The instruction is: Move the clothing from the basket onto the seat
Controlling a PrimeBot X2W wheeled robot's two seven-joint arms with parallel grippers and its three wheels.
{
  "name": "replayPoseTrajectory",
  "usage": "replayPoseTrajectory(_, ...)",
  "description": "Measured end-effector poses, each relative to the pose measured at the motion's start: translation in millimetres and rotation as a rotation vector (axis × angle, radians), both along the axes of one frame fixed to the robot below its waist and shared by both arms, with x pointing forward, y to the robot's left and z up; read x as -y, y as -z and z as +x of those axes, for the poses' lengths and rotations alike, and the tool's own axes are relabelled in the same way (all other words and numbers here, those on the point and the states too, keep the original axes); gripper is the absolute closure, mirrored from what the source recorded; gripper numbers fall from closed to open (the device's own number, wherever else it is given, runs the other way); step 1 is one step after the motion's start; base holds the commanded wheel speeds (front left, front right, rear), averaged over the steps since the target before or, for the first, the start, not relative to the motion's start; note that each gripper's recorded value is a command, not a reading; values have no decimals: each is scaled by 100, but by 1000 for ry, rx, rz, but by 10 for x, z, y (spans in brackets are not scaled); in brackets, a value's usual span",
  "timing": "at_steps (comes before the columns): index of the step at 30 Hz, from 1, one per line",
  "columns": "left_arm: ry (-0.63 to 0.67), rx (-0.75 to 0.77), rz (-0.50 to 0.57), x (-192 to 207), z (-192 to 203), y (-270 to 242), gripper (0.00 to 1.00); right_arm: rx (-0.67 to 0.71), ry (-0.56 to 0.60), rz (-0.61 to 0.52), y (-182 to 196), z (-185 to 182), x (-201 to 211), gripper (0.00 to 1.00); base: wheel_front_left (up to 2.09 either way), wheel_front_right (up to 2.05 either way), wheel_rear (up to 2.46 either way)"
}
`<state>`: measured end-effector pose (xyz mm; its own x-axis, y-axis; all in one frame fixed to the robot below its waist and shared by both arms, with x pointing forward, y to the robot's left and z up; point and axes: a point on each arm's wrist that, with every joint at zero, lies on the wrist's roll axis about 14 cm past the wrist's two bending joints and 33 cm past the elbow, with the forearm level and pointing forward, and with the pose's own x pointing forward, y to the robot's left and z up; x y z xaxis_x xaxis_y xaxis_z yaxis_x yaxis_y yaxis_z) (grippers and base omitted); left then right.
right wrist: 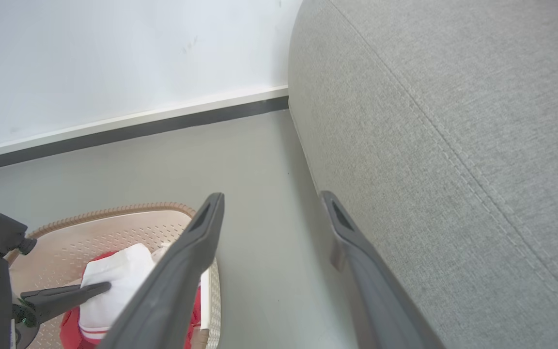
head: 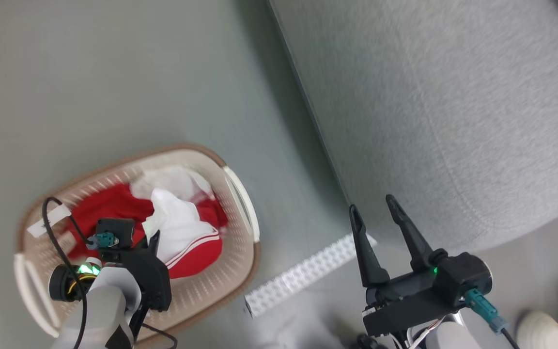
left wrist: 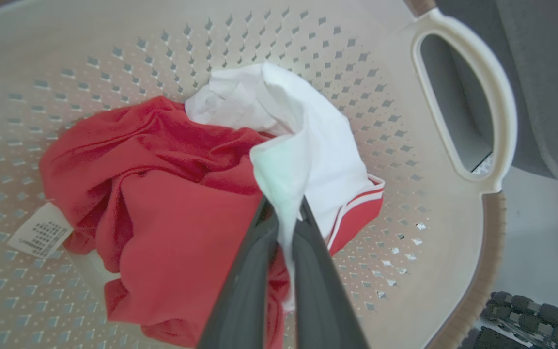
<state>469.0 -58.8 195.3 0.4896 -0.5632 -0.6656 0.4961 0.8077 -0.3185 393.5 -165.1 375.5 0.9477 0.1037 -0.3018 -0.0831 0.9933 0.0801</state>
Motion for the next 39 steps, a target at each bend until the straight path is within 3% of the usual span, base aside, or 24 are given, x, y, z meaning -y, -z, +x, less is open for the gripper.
replayPoseTrajectory(4,-58,101,-41,-44,194,-480,100,36,-12,11,-159,-75,-58,0,0,0,0)
replayPoseTrajectory(11,-68,274,-185,95,195,-1492,100,77,-41,14,-401,-349,-187,0,0,0,0)
replayPoseTrajectory(27,-67,783,-393,186,-120,-4050,100,266,-174,34,-1107,-681,-562,0,0,0,0)
replayPoseTrajectory(34,-34,925,-398,98,-320,-4682,100,314,-242,36,-1280,-691,-749,0,0,0,0)
replayPoseTrajectory(39,-36,967,-391,25,-417,-4865,100,342,-275,34,-1373,-703,-837,0,0,0,0)
